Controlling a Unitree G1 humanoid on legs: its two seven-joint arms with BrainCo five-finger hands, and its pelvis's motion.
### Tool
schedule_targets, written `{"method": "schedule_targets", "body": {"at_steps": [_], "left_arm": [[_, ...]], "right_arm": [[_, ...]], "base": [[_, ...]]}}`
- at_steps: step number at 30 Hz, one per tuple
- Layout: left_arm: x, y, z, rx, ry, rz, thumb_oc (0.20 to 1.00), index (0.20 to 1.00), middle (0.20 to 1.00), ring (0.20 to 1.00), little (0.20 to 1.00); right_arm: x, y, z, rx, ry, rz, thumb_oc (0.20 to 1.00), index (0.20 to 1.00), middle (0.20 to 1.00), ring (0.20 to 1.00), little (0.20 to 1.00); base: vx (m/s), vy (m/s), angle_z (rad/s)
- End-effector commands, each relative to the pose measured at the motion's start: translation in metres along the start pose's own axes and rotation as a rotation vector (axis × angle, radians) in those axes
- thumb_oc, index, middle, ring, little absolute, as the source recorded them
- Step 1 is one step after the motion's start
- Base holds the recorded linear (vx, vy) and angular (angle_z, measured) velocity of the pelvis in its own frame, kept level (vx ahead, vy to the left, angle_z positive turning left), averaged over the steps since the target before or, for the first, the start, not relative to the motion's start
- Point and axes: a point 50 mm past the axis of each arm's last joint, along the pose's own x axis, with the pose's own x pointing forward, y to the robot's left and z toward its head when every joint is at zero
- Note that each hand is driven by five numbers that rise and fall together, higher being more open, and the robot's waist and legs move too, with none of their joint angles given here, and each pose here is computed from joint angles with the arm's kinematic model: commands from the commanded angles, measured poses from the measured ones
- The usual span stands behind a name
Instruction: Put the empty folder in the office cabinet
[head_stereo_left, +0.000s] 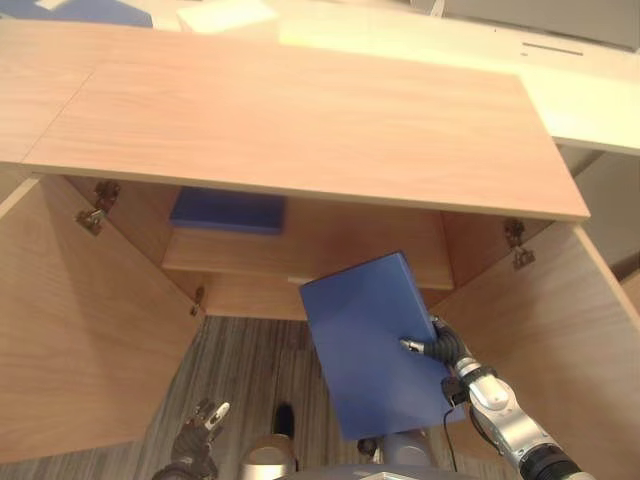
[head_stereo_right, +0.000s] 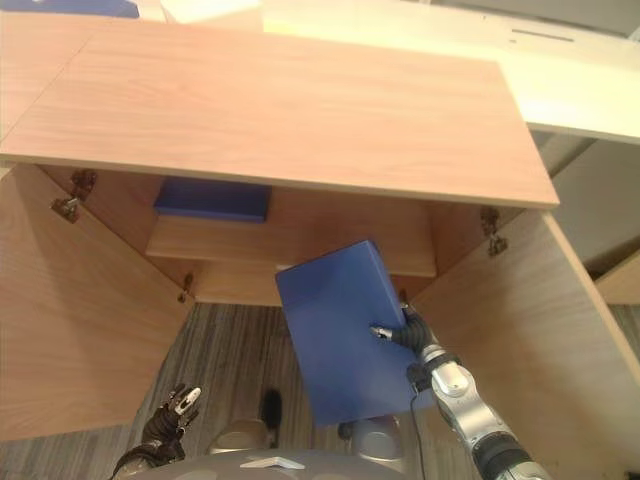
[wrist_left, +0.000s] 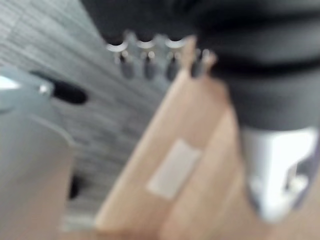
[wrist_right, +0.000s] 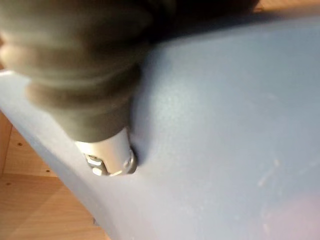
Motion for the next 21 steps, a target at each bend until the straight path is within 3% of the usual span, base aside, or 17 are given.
{"method": "schedule_targets", "body": {"at_steps": [1,14,21], "left_arm": [[-0.008,0.005,-0.001,0.059,-0.016,0.007,1.0,1.0,1.0,1.0,1.0],[-0.006,-0.002,-0.007,0.16,0.073,-0.075,1.0,1.0,1.0,1.0,1.0],[0.004,-0.021,-0.01,0.236,0.116,-0.179,1.0,1.0,1.0,1.0,1.0]], "right_arm": [[0.008,-0.025,0.031,-0.033,-0.135,-0.037,0.2,0.2,0.2,0.2,0.2],[0.003,-0.014,-0.002,0.156,0.021,-0.005,0.2,0.2,0.2,0.2,0.2],[0.025,-0.011,0.001,0.355,0.035,-0.161,0.2,0.2,0.2,0.2,0.2]], "base": [[0.3,-0.059,0.61],[0.24,-0.087,0.29],[0.15,-0.079,0.09]]}}
